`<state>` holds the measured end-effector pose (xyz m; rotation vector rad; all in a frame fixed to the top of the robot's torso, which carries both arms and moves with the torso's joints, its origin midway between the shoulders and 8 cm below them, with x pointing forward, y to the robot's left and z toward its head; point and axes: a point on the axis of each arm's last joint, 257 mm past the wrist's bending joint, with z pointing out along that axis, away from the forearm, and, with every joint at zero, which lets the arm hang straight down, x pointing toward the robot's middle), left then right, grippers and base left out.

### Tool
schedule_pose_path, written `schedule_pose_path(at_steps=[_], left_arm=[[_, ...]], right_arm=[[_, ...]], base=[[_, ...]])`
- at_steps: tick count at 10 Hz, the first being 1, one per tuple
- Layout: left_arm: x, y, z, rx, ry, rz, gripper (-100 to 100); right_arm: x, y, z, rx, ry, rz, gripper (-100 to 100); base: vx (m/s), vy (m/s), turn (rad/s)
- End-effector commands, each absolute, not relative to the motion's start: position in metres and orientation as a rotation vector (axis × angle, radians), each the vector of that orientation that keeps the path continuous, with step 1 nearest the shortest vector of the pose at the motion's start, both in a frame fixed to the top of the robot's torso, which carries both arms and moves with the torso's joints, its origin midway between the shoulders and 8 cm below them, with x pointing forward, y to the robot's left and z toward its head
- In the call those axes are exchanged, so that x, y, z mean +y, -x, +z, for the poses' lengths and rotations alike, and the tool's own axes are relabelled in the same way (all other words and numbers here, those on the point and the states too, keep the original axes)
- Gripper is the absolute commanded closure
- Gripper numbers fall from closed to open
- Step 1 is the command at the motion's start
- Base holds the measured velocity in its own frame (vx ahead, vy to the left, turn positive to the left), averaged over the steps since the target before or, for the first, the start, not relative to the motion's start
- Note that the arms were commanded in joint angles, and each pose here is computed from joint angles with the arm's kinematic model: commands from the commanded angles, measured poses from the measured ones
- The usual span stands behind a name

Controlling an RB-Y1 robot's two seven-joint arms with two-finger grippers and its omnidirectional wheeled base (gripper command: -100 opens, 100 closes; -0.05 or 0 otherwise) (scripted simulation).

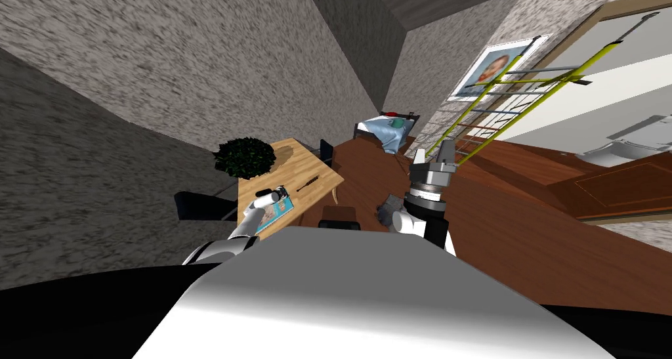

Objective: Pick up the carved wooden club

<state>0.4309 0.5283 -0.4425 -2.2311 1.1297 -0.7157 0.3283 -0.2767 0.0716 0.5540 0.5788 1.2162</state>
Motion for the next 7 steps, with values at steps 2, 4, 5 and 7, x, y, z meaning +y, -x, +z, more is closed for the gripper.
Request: schedule_pose_path(at_steps=[2,4,5,7], left_arm=[[0.538,-0.421,-0.453,1.101,2.326,-0.676,-100],[0.545,-0.415,-0.458,1.071,2.397,-0.654,-100],[0.546,-0.408,-0.464,1.066,2.414,-0.635,-100],[0.552,-0.399,-0.469,1.031,2.489,-0.609,-100]], right_arm=[[-0.277,-0.328,0.072,0.579,-0.554,1.216,0],[-0.277,-0.328,0.072,0.579,-0.554,1.216,0],[-0.277,-0.328,0.072,0.579,-0.554,1.216,0],[-0.277,-0.328,0.072,0.579,-0.554,1.216,0]], base=[[-0.009,0.009,-0.105],[-0.018,0.023,-0.18],[-0.018,0.024,-0.139],[-0.014,0.024,-0.193]])
